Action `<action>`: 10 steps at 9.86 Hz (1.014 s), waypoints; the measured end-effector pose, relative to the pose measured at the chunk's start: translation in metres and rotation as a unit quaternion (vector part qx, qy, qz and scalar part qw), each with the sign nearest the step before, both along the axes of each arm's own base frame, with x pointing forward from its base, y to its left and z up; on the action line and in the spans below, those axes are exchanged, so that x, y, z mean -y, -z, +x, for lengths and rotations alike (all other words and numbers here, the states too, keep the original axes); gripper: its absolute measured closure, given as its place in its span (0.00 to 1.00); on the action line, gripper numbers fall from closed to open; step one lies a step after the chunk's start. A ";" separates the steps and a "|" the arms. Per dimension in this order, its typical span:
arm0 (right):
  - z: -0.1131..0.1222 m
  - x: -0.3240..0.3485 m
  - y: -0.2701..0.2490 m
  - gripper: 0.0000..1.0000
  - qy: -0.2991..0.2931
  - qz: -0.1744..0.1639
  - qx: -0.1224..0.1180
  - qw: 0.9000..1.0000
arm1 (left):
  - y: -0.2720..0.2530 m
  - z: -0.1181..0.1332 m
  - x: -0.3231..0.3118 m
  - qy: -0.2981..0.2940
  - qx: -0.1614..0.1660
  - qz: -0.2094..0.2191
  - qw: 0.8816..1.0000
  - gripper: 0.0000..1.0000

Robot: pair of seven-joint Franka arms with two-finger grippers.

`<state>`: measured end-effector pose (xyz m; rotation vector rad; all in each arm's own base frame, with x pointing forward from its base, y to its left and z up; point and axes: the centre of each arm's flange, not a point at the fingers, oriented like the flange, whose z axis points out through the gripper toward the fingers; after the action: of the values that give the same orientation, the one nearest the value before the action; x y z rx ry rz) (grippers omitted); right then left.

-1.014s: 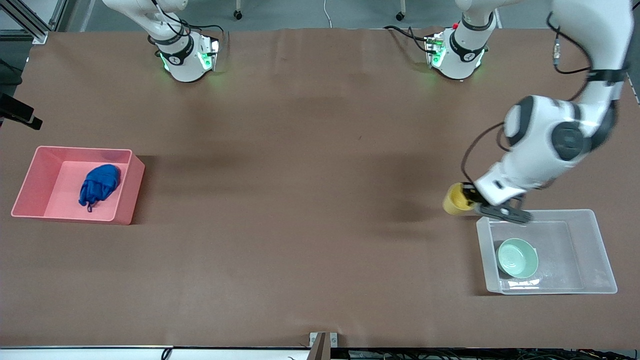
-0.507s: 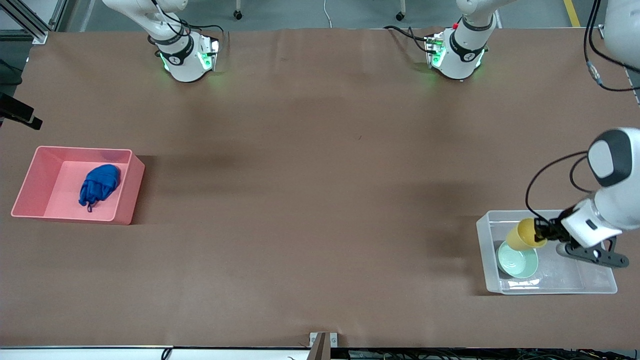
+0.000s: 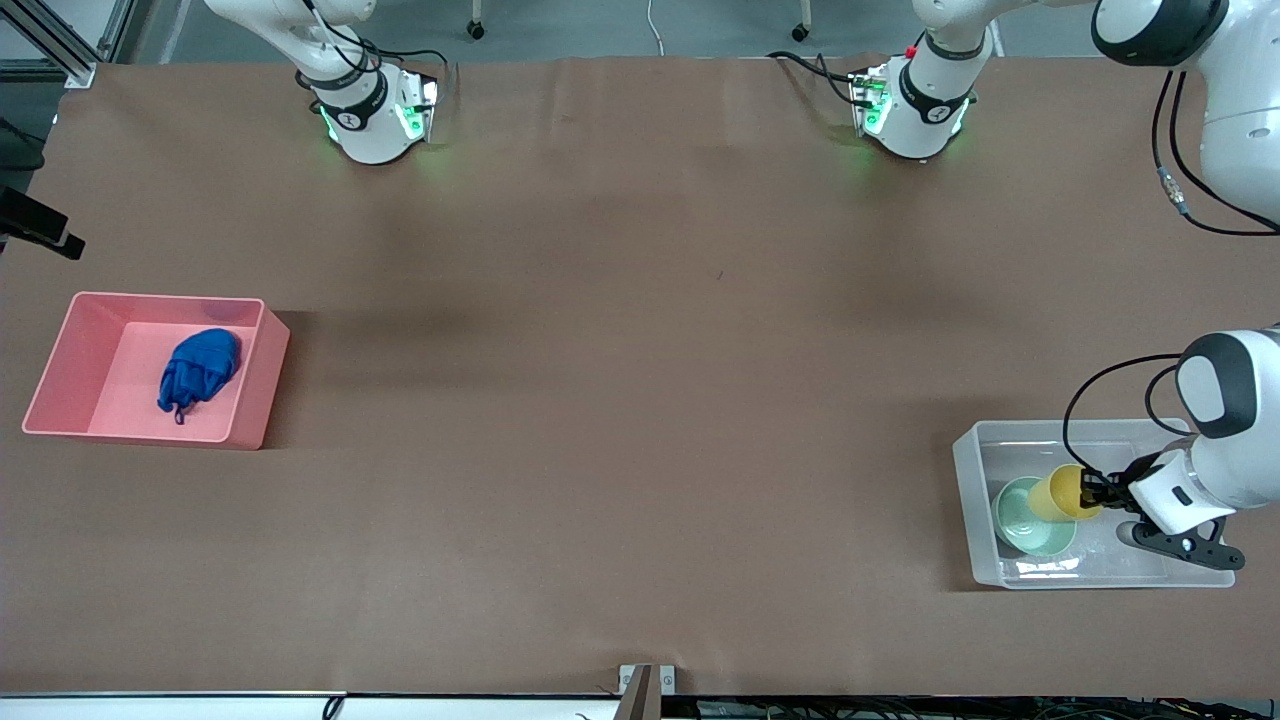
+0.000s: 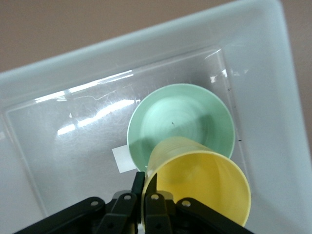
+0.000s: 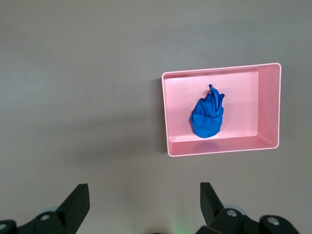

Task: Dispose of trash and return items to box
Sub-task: 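Lower the cup into the green bowl and open the left gripper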

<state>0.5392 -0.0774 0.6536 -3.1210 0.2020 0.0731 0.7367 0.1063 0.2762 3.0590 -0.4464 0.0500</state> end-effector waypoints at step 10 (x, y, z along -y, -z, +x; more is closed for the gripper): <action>0.000 0.000 0.000 0.00 0.000 0.000 0.001 1.000 | -0.081 0.014 0.016 -0.019 0.074 -0.001 0.997 0.28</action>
<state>0.5393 -0.0778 0.6537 -3.1211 0.2033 0.0706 0.7503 0.0901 0.3576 3.0737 -0.3966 0.2811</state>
